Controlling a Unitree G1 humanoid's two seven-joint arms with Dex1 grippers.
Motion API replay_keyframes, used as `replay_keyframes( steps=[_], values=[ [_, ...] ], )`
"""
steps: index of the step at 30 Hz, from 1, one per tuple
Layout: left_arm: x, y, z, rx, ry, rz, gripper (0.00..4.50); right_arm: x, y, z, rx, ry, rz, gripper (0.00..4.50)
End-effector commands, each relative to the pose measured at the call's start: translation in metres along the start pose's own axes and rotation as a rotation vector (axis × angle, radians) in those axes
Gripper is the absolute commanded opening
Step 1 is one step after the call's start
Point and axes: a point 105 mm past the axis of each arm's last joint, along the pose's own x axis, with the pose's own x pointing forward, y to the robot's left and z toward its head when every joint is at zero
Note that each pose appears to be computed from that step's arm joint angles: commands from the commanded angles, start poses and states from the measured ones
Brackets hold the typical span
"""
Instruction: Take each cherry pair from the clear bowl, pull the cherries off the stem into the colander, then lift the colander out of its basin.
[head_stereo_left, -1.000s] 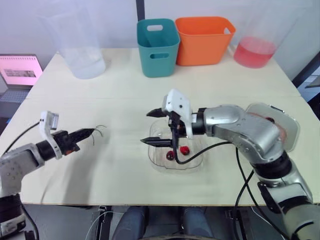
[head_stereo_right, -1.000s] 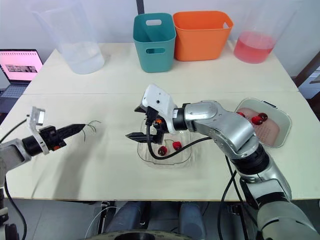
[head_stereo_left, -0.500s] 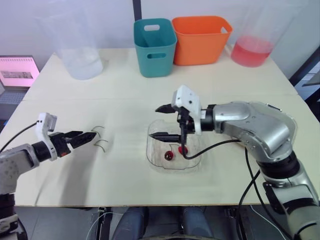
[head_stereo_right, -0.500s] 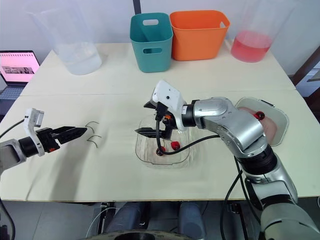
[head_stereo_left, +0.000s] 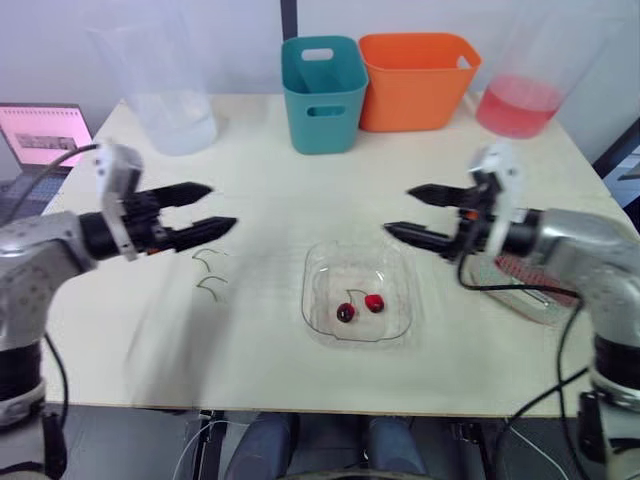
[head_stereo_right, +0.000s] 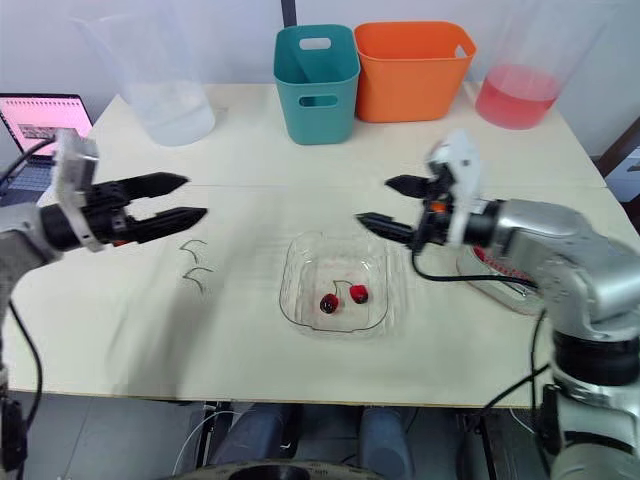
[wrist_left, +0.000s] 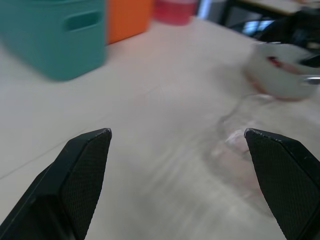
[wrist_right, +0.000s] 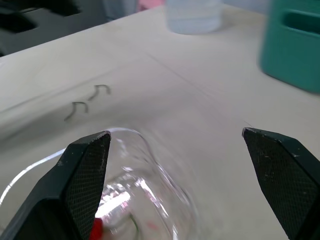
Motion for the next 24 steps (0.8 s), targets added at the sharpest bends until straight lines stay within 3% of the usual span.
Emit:
replay_keyframes(
  steps=[1,8,11,12,15,22,24],
  values=[
    [0.008,-0.017,0.004,0.046,0.021,-0.084,4.46,-0.021,0.002,0.012,-0.053,-0.001,-0.018,4.50],
    [0.012,-0.016,-0.003,0.141,0.120,-0.095,4.46,-0.027,-0.007,0.015,-0.092,0.164,-0.082,4.50],
    [0.014,-0.036,-0.007,0.167,0.211,-0.204,4.46,-0.017,0.019,0.033,-0.083,0.224,0.099,4.50],
    [0.013,-0.041,-0.006,0.181,0.226,-0.233,4.46,-0.009,0.031,0.034,-0.162,0.285,0.151,4.50],
    [0.012,-0.050,-0.008,0.206,0.260,-0.281,4.46,0.009,0.050,0.022,-0.351,0.447,0.229,4.50],
    [0.014,-0.065,-0.026,0.206,0.294,-0.327,4.46,0.036,0.076,-0.018,-0.420,0.639,0.410,4.50],
    [0.016,-0.068,-0.026,0.206,0.282,-0.329,4.50,0.045,0.076,-0.024,-0.434,0.651,0.410,3.94]
  ],
)
